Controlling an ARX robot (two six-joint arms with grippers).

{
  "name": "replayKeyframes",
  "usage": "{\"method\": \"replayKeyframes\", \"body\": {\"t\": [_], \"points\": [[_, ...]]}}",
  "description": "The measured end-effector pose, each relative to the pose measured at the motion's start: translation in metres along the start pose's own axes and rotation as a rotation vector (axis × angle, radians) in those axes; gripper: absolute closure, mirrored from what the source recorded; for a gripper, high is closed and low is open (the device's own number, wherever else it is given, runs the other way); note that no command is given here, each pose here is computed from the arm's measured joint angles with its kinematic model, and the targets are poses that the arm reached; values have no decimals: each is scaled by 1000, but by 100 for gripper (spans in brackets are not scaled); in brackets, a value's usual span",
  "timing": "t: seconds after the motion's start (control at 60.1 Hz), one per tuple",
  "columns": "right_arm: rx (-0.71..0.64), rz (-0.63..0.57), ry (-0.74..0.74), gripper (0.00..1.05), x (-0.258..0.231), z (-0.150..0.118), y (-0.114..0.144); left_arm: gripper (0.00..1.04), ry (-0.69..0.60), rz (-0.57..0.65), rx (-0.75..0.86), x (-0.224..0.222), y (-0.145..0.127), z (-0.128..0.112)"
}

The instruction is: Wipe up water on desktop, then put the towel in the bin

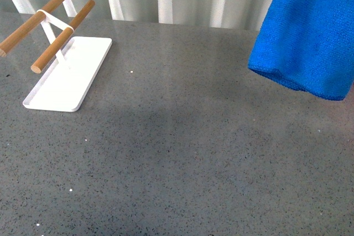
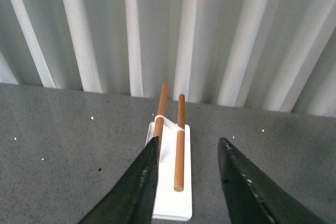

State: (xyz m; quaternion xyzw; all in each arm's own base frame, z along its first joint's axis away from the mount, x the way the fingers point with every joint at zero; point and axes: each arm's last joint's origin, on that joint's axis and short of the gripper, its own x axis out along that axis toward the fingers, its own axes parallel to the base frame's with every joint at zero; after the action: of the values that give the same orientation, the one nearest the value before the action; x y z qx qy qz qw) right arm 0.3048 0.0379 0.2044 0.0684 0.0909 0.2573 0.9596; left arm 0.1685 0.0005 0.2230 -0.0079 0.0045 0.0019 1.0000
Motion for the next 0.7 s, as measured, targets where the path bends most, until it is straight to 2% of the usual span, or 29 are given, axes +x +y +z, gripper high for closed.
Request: {"method": "replayKeyframes", "body": {"t": [0.183, 0.699], "points": [[7, -15, 22, 101, -2, -5, -1, 101, 0, -4, 7, -14, 0, -17], [-5, -39, 59, 101, -2, -9, 1, 101, -6, -4, 9, -41, 0, -43]]}}
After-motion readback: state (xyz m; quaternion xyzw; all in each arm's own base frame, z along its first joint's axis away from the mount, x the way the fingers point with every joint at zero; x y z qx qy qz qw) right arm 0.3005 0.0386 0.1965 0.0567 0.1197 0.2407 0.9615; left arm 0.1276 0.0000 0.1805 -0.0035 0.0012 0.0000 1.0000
